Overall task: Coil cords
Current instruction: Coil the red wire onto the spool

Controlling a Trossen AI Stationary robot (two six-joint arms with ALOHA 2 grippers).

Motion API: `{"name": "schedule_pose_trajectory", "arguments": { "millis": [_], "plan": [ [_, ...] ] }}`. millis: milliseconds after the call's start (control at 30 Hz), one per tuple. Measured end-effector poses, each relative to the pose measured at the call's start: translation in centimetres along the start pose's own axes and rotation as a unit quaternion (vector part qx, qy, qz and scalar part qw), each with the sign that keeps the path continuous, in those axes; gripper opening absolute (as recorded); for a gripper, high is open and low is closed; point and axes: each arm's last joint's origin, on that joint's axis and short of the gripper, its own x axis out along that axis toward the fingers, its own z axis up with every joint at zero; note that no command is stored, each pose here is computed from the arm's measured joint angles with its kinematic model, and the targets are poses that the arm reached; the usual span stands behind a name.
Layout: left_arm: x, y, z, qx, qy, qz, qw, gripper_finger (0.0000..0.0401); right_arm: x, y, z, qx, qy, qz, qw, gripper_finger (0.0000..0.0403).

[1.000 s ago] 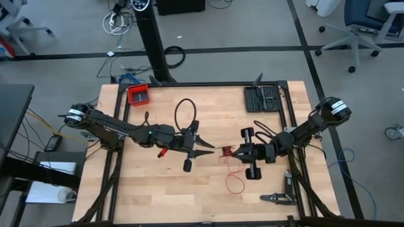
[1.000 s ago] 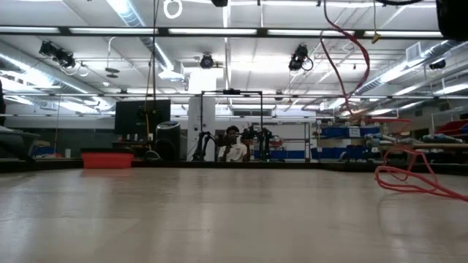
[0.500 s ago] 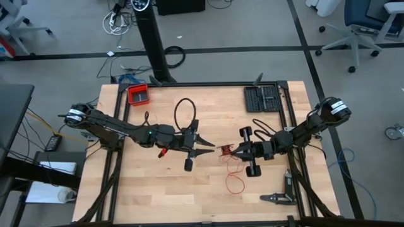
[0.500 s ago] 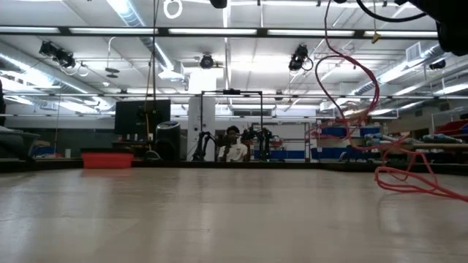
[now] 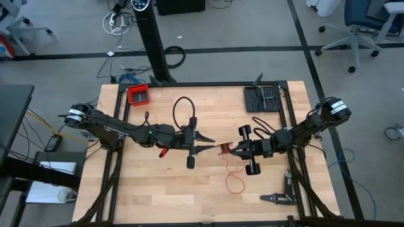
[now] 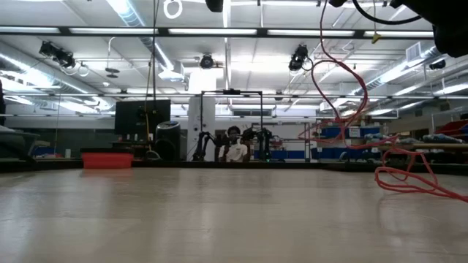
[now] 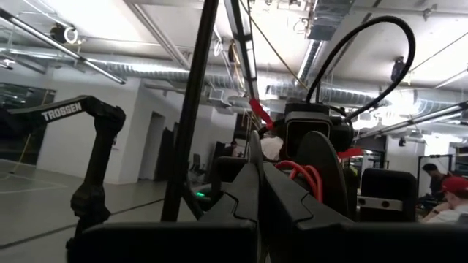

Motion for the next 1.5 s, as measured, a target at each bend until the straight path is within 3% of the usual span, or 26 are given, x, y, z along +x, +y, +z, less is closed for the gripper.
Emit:
{"name": "schedule_pose_trajectory", "arguments": {
  "millis": [633,933,1133,1333,1500],
  "plan": [
    [0.8,-0.2,-0.6,-0.013,-0.016,-0.004,1.000,0.0085,0.9,-0.8,0.1,-0.013,-0.002,-0.019,1.000,0.0003],
    [0.8,-0.2,-0.1,-0.018,-0.044,0.001,0.999,0.0084,0.9,-0.9,-0.5,0.012,0.027,-0.020,0.999,0.0003],
    [0.8,-0.2,-0.2,0.003,-0.037,0.003,0.999,0.0012,0.9,-0.9,-0.5,0.029,0.031,-0.018,0.999,0.0017],
    [0.8,-0.2,-0.4,0.007,-0.028,0.016,0.999,0.0003,0.9,-0.7,-0.6,0.042,0.038,-0.020,0.998,0.0055],
    [0.8,-0.1,-0.7,0.010,-0.013,0.025,1.000,0.0001,0.5,0.8,0.9,0.018,0.033,-0.057,0.998,0.0067]
  ]
}}
